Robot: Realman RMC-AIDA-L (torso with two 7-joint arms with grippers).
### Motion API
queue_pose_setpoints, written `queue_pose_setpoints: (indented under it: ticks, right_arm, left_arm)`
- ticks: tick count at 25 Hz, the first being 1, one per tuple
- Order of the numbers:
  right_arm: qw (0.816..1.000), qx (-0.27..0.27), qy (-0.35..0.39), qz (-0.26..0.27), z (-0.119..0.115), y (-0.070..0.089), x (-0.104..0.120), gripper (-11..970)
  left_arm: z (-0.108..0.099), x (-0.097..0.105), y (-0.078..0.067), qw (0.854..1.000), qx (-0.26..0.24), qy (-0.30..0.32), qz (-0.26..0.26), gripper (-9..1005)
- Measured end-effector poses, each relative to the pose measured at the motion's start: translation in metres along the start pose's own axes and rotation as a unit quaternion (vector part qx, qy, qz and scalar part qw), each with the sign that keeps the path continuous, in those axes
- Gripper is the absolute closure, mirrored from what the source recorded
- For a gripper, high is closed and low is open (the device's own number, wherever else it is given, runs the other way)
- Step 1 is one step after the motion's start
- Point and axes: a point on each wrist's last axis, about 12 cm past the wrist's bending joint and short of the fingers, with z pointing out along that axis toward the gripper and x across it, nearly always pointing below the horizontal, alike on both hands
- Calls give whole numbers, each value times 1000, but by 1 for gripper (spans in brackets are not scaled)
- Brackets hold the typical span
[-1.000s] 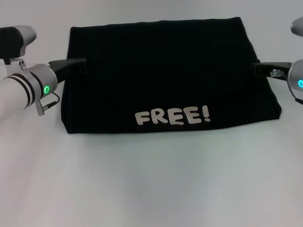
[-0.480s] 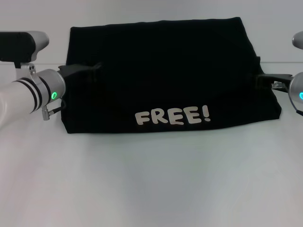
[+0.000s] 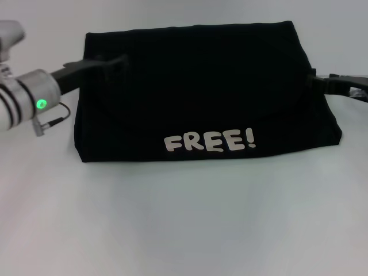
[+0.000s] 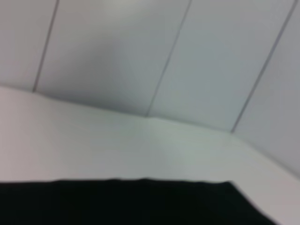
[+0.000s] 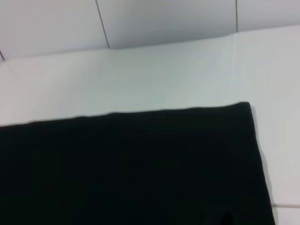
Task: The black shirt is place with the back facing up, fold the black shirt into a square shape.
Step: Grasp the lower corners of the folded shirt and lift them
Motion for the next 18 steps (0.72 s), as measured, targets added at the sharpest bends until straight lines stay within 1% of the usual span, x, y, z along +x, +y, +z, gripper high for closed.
queue_pose_setpoints:
  ticks: [3, 4, 5, 6, 9, 10, 13, 18]
  right_arm:
    - [1000, -22, -9, 12, -12, -7, -1, 331]
    - [999, -34, -13, 17, -17, -10, -1, 329]
    - [999, -45, -19, 22, -23, -14, -1, 328]
    - [997, -61, -25, 30, -31, -18, 0, 326]
    - [992, -110, -37, 50, -52, -28, 3, 321]
    - [990, -121, -39, 56, -58, -32, 3, 320]
    - [986, -148, -30, 74, -74, -40, 10, 315]
    - [983, -163, -19, 80, -81, -41, 20, 307]
  left_arm:
    - [-22, -6, 4, 999, 33, -23, -4, 330]
    - [-30, -6, 5, 999, 42, -30, -3, 324]
    - [-43, -6, 7, 997, 62, -39, -4, 318]
    - [-46, -6, 7, 997, 68, -40, -3, 312]
    - [-67, -1, 10, 995, 91, -38, -3, 292]
    - [-72, 2, 11, 995, 95, -34, -3, 285]
    - [-85, 14, 17, 996, 84, -19, -2, 265]
    - [-96, 34, 23, 998, 66, 19, 6, 230]
